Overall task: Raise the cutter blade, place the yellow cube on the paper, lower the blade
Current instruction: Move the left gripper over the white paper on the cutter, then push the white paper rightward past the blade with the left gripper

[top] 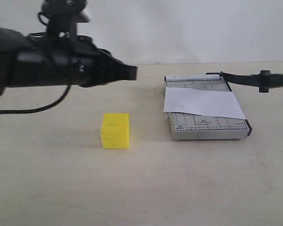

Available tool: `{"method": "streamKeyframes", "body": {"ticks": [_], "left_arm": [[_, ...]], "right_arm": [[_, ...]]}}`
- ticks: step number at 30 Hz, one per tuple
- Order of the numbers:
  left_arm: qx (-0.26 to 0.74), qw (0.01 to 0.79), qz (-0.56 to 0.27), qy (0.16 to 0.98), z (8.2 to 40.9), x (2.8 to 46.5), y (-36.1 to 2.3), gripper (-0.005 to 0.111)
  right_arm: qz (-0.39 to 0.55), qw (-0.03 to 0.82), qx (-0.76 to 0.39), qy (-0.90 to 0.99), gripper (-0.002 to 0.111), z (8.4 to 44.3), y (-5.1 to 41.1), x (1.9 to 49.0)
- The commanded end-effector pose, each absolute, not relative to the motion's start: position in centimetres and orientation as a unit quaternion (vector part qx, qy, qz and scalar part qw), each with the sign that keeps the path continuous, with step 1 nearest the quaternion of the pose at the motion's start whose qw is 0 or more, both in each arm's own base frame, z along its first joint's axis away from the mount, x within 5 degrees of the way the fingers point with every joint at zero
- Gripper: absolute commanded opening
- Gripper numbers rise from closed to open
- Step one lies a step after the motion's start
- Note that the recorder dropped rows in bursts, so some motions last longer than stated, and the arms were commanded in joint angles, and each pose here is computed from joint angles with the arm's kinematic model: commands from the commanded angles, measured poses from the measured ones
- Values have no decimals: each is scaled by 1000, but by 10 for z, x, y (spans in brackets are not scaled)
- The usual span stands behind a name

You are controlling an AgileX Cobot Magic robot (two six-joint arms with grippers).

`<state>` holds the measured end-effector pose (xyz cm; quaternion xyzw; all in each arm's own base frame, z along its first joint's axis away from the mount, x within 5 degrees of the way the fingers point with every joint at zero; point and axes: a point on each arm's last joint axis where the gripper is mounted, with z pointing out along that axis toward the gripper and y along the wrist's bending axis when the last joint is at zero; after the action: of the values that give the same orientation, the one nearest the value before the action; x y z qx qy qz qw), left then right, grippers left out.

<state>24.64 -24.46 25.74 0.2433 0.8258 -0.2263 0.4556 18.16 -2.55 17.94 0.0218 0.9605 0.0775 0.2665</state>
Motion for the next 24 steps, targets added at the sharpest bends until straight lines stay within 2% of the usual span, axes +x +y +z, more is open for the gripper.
{"method": "streamKeyframes", "body": {"ticks": [1,6,12,24], "left_arm": [[278,420,-256,825,236,269,-298,4],[296,405,-284,817,212,306,-348,4],[324,401,-294,805,181,335,-385,4],[351,372,-283,811,131,345,-401,4]], "right_arm": [[84,273,29,958,0,182,-25,183],[105,298,83,945,0,185,-25,188],[105,298,91,944,0,185,-25,188],[115,296,96,943,0,185,-24,188]]}}
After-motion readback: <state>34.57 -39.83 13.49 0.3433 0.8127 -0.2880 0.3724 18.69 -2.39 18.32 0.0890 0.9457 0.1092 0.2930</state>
